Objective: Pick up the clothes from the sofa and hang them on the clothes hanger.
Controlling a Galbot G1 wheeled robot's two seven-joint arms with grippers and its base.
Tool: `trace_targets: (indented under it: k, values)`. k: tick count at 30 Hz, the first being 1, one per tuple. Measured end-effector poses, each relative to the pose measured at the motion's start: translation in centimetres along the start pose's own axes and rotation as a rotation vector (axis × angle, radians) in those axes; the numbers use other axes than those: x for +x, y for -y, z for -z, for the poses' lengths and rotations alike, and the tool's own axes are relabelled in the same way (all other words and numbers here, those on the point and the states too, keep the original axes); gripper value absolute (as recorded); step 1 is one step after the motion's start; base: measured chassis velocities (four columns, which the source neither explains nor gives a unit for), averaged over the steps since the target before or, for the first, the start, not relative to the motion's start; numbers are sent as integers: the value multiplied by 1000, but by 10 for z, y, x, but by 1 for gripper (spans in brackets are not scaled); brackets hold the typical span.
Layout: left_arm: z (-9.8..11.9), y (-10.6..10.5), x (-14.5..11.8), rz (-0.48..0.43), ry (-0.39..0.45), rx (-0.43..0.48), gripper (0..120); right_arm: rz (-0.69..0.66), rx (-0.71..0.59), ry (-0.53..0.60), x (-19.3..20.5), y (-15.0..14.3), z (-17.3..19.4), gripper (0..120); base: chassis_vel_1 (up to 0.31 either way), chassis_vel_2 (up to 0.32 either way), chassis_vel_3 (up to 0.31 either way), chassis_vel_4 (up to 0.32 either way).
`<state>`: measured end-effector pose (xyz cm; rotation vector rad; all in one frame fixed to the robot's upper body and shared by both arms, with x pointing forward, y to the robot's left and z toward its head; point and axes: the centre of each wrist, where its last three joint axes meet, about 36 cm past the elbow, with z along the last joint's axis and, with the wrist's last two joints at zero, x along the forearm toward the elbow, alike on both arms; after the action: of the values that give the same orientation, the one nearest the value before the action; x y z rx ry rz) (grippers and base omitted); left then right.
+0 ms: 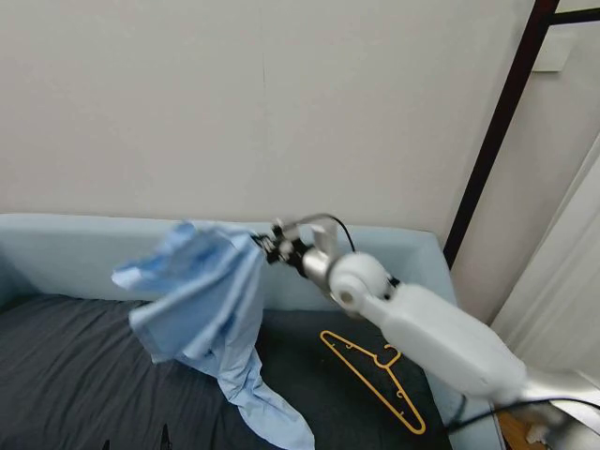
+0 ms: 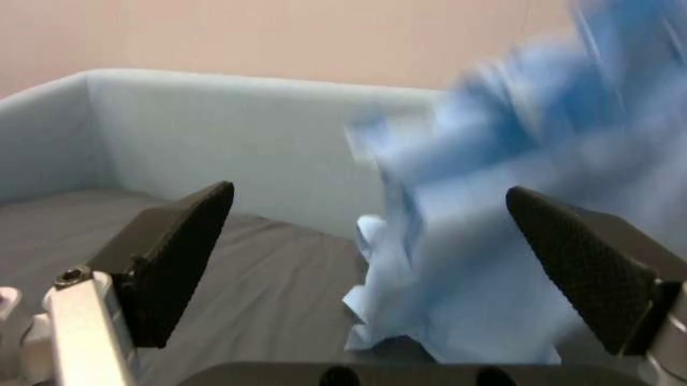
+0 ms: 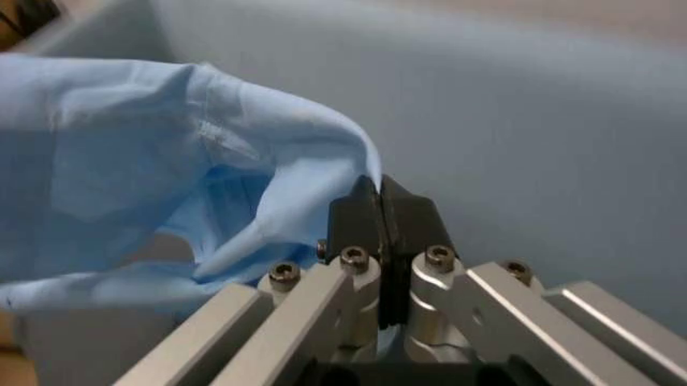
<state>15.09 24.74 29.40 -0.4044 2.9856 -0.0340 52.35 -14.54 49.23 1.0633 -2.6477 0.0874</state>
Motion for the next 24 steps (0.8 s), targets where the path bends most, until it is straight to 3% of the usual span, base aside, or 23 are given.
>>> trace_targets:
  k: [2, 3, 7, 16, 24]
  values:
    - [-2, 2, 0, -4, -6, -1, 100, -53, -3, -123, 37, 6, -94, 0, 0, 0, 0, 0]
    - [-2, 2, 0, -4, -6, -1, 100, -53, -3, -123, 37, 6, -94, 0, 0, 0, 0, 0]
    - [-5, 5, 2, -13, -15, -6, 100, -172, -61, -275, 89, 16, -190, 0, 0, 0, 0, 0]
    - [-10, 8, 7, -33, -19, -12, 100, -337, -94, -343, 143, 76, -212, 0, 0, 0, 0, 0]
    - [-11, 10, 12, -52, -21, -23, 100, -412, -21, -354, 140, 101, -230, 2, 0, 0, 0, 0]
